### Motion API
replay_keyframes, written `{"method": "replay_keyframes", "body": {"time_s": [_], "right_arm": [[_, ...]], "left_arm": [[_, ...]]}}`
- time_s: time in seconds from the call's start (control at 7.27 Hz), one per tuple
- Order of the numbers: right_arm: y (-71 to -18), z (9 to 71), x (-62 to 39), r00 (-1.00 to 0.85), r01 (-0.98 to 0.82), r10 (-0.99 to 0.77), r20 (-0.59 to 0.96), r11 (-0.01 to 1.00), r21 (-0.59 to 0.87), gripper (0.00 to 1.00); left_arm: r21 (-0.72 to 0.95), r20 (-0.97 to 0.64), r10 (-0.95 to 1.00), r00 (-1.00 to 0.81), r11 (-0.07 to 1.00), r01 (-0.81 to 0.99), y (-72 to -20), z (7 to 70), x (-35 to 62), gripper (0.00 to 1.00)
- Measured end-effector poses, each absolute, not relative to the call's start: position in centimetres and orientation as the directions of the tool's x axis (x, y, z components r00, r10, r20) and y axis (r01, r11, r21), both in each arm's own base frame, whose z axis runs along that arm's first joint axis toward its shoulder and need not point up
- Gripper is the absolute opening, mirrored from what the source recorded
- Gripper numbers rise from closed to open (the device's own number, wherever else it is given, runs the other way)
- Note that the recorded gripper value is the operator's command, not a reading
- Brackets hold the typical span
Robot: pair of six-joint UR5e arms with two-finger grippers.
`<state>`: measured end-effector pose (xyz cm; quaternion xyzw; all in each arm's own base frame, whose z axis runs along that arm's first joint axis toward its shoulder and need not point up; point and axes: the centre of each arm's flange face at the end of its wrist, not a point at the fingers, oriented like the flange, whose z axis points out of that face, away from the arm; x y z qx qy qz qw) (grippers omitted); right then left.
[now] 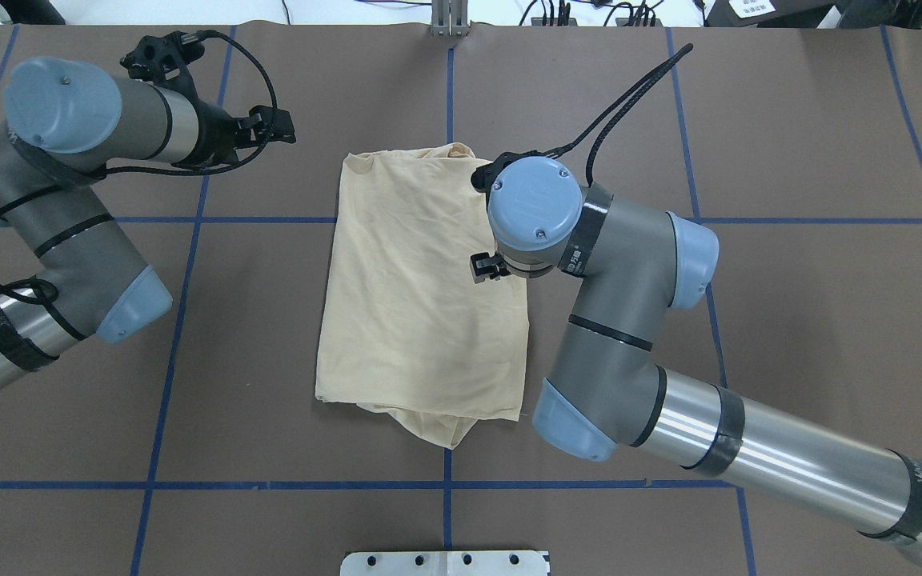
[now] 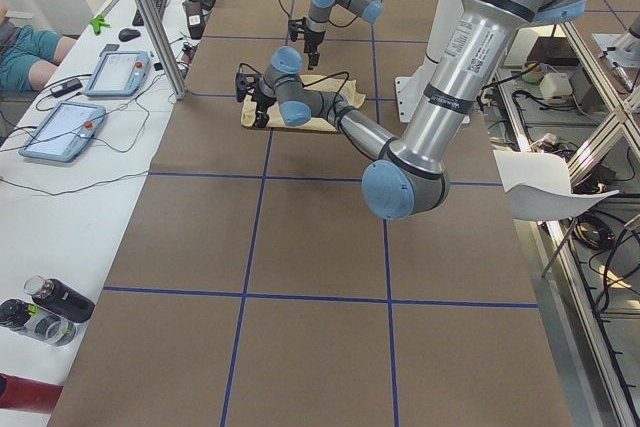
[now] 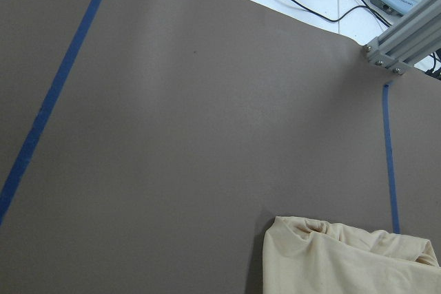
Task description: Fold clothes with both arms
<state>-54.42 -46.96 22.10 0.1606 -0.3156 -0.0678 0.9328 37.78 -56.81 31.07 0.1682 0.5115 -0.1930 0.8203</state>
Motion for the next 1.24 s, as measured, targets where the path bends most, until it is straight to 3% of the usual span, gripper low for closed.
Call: {"method": "replay_keyframes", "body": {"time_s": [0.55,1.24], "right_arm": [[-54.1,23.5,-57.4,0.809,-0.039,-0.193,0.556,0.925,0.378,1.0],[-56.4,28.4,-56.5,0.842,-0.006,-0.18,0.509,0.939,0.343,1.0]], "left_arm": [[0.078,-0.903,-0.146,0.405,0.87,0.488,-56.9,31.2,38.0,1.0],[0.078,-0.905,-0.144,0.401,0.87,0.487,-57.0,30.9,38.1,1.0]]}}
